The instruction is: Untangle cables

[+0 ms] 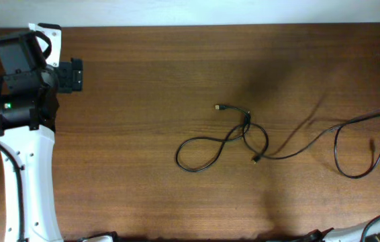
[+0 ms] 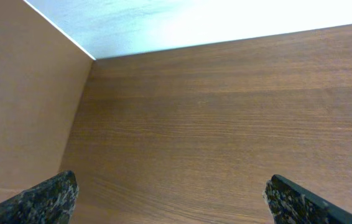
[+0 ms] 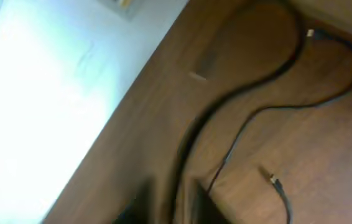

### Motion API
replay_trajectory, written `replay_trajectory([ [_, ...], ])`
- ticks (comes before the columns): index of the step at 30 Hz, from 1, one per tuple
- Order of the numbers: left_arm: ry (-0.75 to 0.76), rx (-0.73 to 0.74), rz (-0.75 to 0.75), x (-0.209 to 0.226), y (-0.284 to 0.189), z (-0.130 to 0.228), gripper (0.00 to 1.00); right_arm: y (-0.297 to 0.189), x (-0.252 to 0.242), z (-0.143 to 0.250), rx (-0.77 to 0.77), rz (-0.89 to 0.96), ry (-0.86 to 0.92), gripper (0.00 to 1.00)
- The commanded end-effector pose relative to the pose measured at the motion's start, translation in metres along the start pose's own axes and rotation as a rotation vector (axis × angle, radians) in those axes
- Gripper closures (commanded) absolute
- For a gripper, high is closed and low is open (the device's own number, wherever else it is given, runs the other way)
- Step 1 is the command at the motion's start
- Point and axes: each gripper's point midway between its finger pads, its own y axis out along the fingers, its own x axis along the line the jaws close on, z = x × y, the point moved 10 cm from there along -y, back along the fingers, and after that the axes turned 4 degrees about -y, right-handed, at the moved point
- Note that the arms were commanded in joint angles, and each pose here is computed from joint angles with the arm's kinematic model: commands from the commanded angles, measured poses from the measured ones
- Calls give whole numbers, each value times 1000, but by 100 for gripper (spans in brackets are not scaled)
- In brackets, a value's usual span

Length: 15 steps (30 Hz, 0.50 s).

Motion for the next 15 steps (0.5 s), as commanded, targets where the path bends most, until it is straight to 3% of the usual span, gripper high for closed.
replay_trajectory([
  [1, -12, -22, 61, -3, -6, -2, 2, 3, 20, 6, 26, -71, -100, 26],
  [2, -12, -22, 62, -3, -6, -2, 1, 6, 26, 9, 45, -82, -113, 13],
  [3, -9, -23, 64, -4, -6, -2, 1, 9, 32, 12, 64, -95, -144, 8],
  [7, -7, -30, 87, -7, -6, -3, 2, 29, 79, 40, 188, -161, -298, 1],
  [10, -6, -36, 111, -9, -7, -3, 2, 57, 134, 86, 318, 53, -498, 0],
  [11, -6, -36, 111, -9, -7, -3, 2, 76, 140, 106, 360, 291, -469, 0],
  [13, -7, -37, 111, -9, -7, -3, 2, 100, 141, 135, 418, 481, -396, 0],
  [15, -18, -36, 112, -9, -7, -3, 2, 126, 137, 172, 448, 637, -82, 0],
])
